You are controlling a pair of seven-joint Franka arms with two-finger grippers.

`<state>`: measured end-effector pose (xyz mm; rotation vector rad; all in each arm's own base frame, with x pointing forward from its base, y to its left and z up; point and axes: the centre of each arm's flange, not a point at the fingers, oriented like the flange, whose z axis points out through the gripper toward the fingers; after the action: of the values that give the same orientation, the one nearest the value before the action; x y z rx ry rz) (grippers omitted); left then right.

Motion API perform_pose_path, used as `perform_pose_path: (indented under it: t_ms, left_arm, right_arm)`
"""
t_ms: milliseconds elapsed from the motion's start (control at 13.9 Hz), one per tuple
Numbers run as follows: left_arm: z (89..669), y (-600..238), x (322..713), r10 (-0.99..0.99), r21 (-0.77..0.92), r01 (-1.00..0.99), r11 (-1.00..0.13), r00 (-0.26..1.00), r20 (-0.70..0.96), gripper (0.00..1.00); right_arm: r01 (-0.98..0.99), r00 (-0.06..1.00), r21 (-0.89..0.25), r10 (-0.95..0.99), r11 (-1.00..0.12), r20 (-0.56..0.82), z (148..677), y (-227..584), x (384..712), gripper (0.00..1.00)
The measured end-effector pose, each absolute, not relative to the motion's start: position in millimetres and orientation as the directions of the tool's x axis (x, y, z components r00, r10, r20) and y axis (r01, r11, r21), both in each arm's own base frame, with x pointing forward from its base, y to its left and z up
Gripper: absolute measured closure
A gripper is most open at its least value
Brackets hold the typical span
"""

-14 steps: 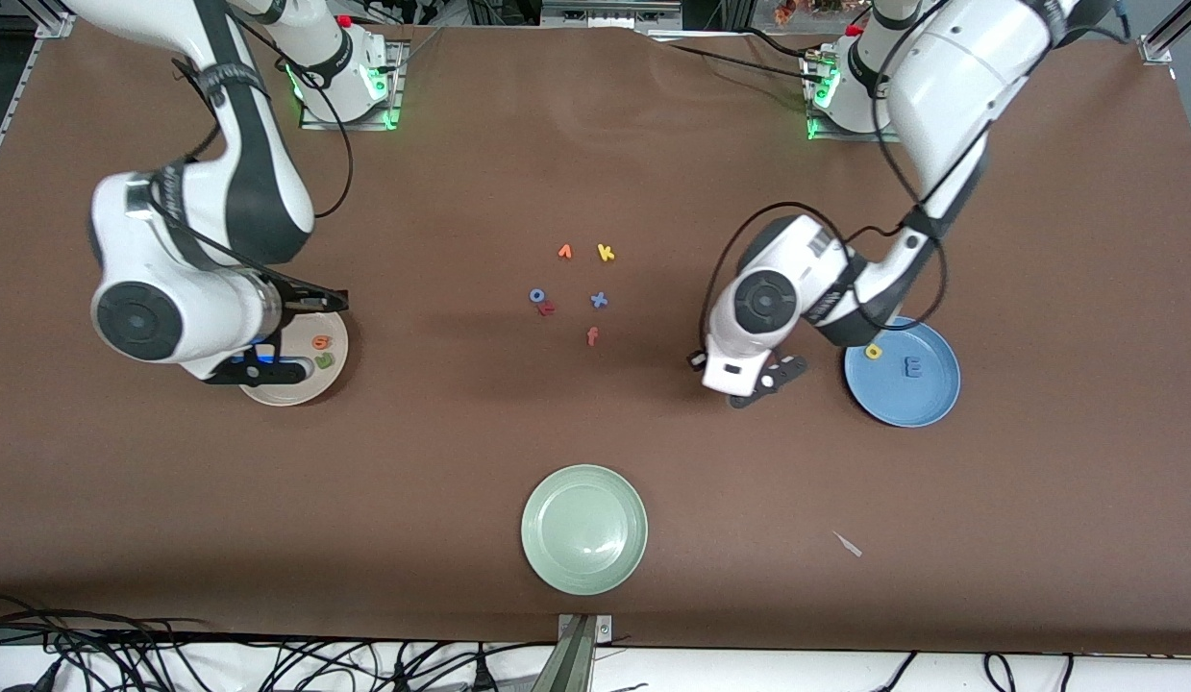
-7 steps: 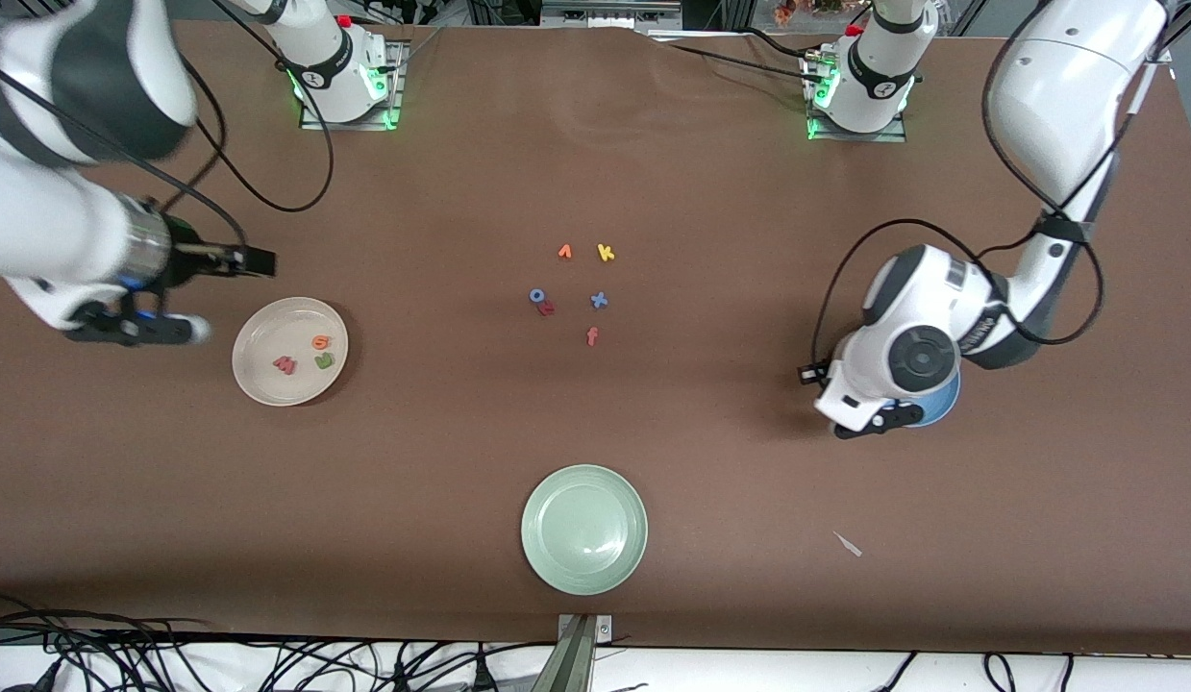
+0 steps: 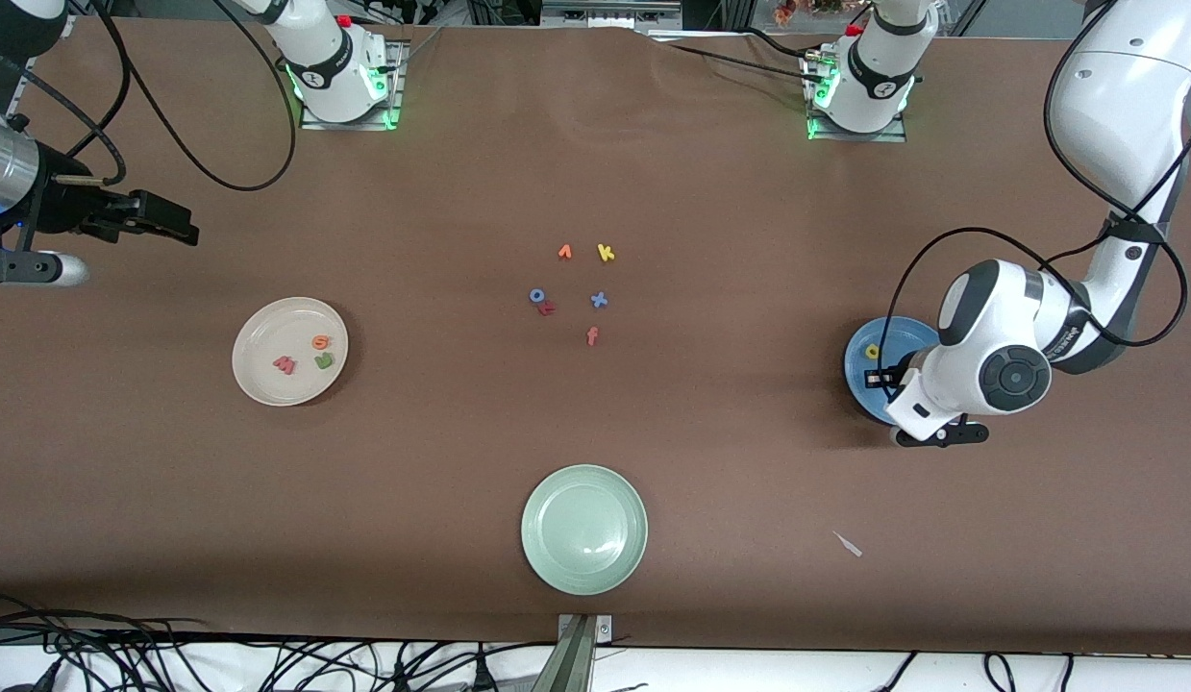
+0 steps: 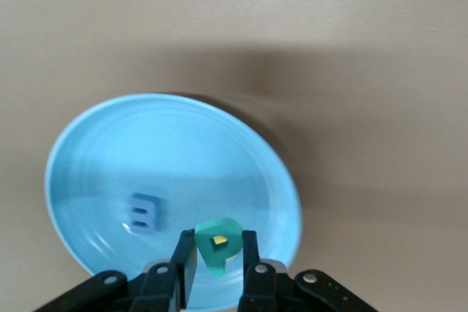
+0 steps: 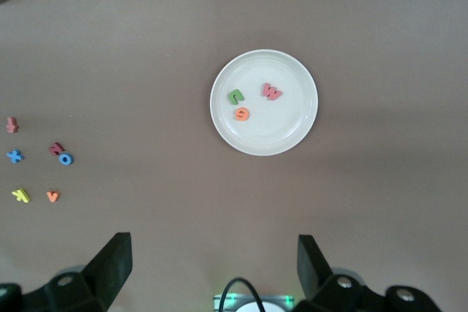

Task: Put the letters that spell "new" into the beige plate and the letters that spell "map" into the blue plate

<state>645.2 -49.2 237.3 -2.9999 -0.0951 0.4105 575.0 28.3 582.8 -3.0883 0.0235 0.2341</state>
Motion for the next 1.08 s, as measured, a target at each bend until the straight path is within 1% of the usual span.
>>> perform_pose_path:
  t_ms: [72, 144, 215, 574, 646, 933, 1077]
  left_arm:
    - [231.6, -46.2, 646.5, 0.066, -0.132, 0.033, -0.991, 0.965, -0.253, 0.7]
    - [224.8, -44.7, 647.6, 0.06, -0.132, 0.028, -0.991, 0.968, -0.245, 0.64]
    - [219.4, -43.3, 648.5, 0.057, -0.128, 0.027, -0.991, 0.969, -0.239, 0.56]
    - [219.8, -53.3, 648.7, 0.039, -0.113, 0.012, -0.993, 0.971, -0.234, 0.06]
    - [222.8, -58.5, 649.1, 0.031, -0.108, 0.006, -0.994, 0.973, -0.23, 0.0]
    - [241.6, -80.2, 650.5, -0.001, -0.093, -0.021, -0.995, 0.977, -0.213, 0.0]
    - [262.1, -90.1, 651.6, -0.015, -0.093, -0.033, -0.995, 0.981, -0.195, 0.0]
  right_arm:
    - [-0.011, 0.988, -0.045, -0.004, -0.999, -0.154, 577.4, 25.5, 574.6, 0.0]
    - [-0.009, 0.987, -0.046, -0.002, -0.999, -0.16, 573.0, 24.1, 574.5, 0.0]
    - [-0.009, 0.986, -0.046, -0.001, -0.999, -0.169, 568.8, 23.7, 574.2, 0.0]
    - [0.012, 0.985, -0.036, 0.018, -0.999, -0.174, 564.7, 34.2, 574.2, 0.0]
    - [0.017, 0.985, -0.034, 0.022, -0.999, -0.172, 564.8, 36.7, 574.3, 0.0]
    - [0.016, 0.99, -0.029, 0.02, -0.999, -0.143, 566.9, 35.5, 577.9, 0.0]
    - [0.014, 0.992, -0.022, 0.017, -1.0, -0.128, 567.9, 33.4, 579.7, 0.0]
